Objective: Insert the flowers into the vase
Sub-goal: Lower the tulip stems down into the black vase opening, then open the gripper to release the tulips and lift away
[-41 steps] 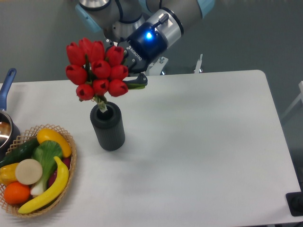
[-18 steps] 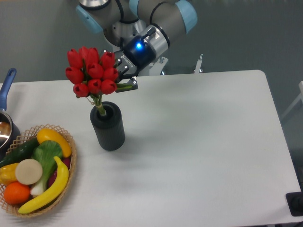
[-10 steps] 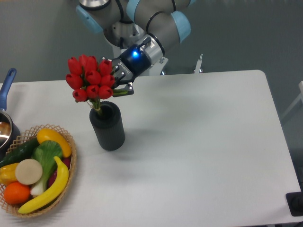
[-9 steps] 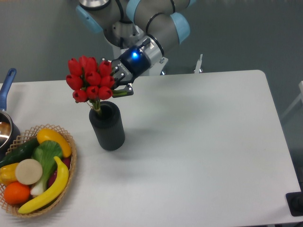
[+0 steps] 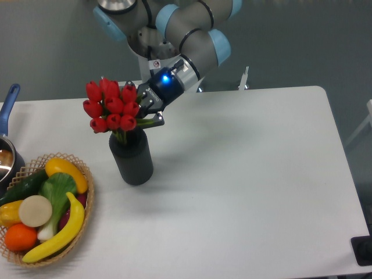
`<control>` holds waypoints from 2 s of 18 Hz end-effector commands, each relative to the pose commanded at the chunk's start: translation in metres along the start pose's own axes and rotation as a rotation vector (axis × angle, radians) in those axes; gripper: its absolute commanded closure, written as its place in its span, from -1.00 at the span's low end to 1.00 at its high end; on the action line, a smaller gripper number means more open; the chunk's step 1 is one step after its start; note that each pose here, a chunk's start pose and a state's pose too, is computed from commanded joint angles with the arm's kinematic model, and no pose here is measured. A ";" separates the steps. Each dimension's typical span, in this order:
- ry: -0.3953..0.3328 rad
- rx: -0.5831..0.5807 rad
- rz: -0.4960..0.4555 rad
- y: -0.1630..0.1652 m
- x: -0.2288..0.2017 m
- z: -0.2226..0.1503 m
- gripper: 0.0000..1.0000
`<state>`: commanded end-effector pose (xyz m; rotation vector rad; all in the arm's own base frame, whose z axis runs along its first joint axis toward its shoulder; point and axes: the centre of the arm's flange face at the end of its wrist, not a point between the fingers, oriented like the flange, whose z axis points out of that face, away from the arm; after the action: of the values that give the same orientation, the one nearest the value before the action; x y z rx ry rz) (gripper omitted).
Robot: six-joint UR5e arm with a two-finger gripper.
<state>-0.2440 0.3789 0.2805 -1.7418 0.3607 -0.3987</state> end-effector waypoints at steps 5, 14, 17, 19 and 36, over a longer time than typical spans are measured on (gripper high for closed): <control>-0.021 0.000 -0.021 0.008 0.003 -0.008 -0.69; -0.067 -0.001 0.006 -0.002 0.003 -0.025 -1.00; -0.090 -0.002 0.014 -0.008 0.003 -0.034 -1.00; -0.105 -0.001 0.020 -0.010 0.002 -0.040 -1.00; -0.427 -0.463 0.160 -0.082 0.023 -0.132 -1.00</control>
<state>-0.2808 0.2698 0.3870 -2.1688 0.2920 0.1930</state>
